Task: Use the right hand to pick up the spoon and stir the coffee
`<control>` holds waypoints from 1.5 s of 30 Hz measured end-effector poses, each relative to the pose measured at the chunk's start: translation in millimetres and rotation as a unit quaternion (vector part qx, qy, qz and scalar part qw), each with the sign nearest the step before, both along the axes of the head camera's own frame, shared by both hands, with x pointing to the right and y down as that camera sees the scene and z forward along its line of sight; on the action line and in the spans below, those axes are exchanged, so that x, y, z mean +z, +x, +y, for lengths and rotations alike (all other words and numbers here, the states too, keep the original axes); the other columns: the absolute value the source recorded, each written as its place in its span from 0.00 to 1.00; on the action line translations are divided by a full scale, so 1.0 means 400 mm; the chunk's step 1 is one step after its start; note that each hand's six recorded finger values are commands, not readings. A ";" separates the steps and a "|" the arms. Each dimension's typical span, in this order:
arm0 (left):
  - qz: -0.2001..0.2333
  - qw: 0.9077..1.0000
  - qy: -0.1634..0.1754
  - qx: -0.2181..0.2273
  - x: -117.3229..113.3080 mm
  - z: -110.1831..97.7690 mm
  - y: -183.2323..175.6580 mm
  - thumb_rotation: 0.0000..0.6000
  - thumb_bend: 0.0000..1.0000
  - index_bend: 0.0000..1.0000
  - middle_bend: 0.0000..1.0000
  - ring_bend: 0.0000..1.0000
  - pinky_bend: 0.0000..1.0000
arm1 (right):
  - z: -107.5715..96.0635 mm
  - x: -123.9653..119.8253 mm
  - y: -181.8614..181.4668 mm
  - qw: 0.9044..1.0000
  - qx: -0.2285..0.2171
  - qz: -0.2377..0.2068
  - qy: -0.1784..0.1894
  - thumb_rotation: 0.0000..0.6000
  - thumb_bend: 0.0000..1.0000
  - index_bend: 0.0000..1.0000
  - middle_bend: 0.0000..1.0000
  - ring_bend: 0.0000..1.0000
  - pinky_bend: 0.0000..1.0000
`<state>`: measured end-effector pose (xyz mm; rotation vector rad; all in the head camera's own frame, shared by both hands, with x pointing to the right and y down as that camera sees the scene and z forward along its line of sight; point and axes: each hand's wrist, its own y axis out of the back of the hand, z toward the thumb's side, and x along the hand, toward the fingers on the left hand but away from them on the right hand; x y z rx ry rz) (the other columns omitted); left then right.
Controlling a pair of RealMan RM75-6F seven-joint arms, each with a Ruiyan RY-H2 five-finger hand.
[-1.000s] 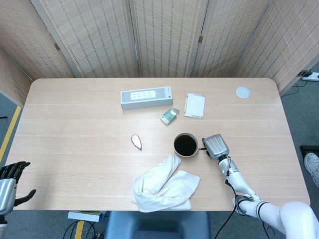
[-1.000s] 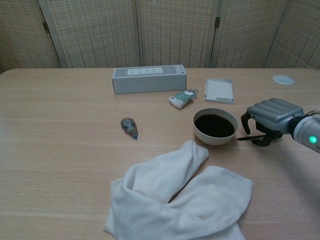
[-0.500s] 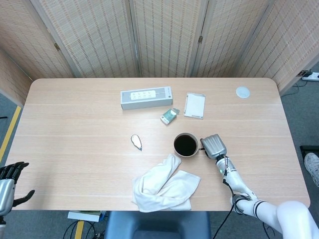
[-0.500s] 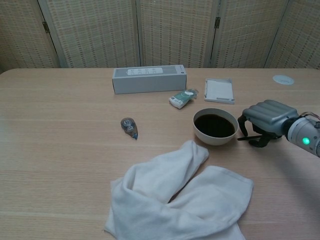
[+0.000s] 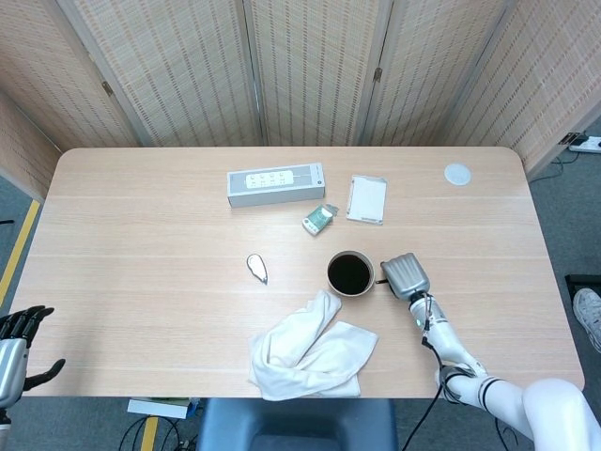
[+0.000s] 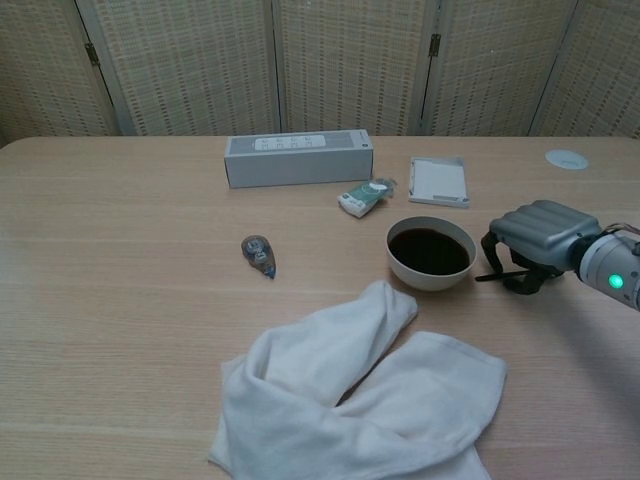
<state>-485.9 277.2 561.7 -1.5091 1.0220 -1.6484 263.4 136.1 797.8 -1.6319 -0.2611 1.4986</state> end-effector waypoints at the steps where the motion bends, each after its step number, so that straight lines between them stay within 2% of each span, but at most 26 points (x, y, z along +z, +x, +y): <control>1: 0.000 1.000 0.000 0.000 0.001 0.001 0.000 1.00 0.21 0.22 0.21 0.19 0.19 | 0.001 0.001 0.000 1.000 -0.001 0.000 0.000 1.00 0.30 0.53 0.98 1.00 1.00; 17: -0.001 1.000 -0.001 -0.003 0.000 0.005 -0.003 1.00 0.22 0.22 0.20 0.19 0.19 | 0.003 0.003 0.001 1.000 0.005 -0.007 -0.004 1.00 0.39 0.62 0.99 1.00 1.00; 30: 0.001 1.000 0.001 0.004 -0.002 -0.004 0.009 1.00 0.22 0.21 0.20 0.19 0.19 | -0.018 -0.049 0.068 0.997 0.062 -0.049 0.010 1.00 0.45 0.68 0.99 1.00 1.00; 39: 0.003 1.000 0.004 0.009 -0.008 -0.011 0.021 1.00 0.21 0.20 0.20 0.19 0.19 | -0.056 -0.128 0.080 0.988 0.103 -0.116 0.019 1.00 0.45 0.69 0.99 1.00 1.00; 45: 0.008 1.000 0.004 0.010 -0.013 -0.011 0.027 1.00 0.21 0.20 0.20 0.19 0.19 | -0.082 -0.189 0.047 0.971 0.139 -0.193 0.017 1.00 0.45 0.70 1.00 1.00 1.00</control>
